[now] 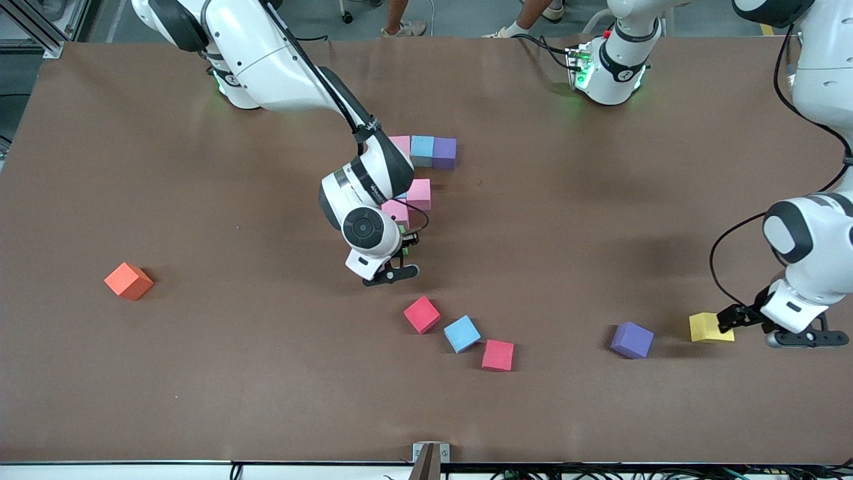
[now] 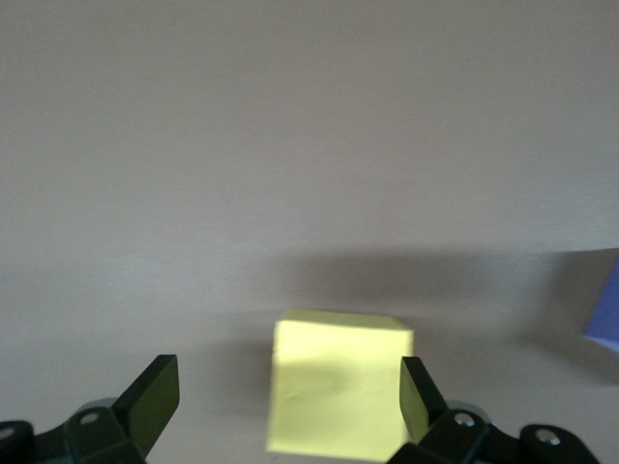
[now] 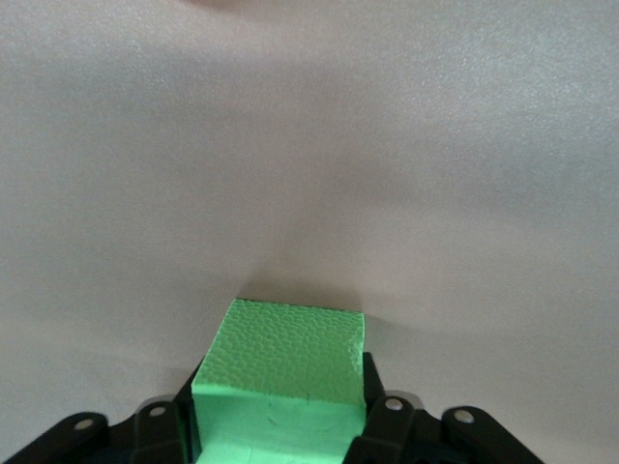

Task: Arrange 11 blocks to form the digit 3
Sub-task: 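Grasp the yellow cube with the left gripper while the right gripper releases green, then lift the yellow cube with the left gripper while the right gripper withdraws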

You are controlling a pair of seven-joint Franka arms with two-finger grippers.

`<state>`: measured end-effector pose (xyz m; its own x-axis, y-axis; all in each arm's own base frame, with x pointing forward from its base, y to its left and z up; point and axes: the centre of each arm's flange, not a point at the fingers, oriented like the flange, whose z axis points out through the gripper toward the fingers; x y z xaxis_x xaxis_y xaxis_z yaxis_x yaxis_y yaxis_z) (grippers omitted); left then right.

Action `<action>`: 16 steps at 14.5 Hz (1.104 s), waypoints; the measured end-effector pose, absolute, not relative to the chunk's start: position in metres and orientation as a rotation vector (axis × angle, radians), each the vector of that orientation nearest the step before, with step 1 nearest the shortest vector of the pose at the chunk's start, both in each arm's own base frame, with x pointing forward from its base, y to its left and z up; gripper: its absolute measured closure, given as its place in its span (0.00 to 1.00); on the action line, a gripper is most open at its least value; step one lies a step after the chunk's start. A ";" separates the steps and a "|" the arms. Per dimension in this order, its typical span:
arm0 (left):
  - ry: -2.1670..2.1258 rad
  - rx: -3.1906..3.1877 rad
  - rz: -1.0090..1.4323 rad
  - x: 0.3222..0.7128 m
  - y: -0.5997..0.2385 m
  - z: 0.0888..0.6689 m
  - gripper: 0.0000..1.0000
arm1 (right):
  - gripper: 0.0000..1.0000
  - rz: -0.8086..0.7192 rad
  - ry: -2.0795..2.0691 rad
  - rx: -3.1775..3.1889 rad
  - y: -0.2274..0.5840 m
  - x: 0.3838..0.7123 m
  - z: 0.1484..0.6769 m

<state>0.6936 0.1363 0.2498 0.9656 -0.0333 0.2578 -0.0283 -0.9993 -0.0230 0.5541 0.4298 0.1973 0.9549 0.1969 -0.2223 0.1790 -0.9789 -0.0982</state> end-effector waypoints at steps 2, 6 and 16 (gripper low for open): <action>0.068 -3.103 -0.397 0.695 0.127 0.243 0.00 | 0.18 0.364 -0.289 -3.032 0.429 0.553 0.195; 0.093 -3.105 -0.389 0.694 0.127 0.223 0.00 | 0.00 0.350 -0.286 -3.030 0.429 0.554 0.197; 0.031 -3.121 -0.323 0.693 0.131 0.209 0.79 | 0.00 0.232 -0.112 -2.953 0.391 0.593 0.317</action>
<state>0.6930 0.1311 0.2094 0.9786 -0.0202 0.2045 -0.0195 -0.9998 -0.0055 0.5935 0.3910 0.3173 0.9850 0.0884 -0.1481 0.0608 -0.9814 -0.1819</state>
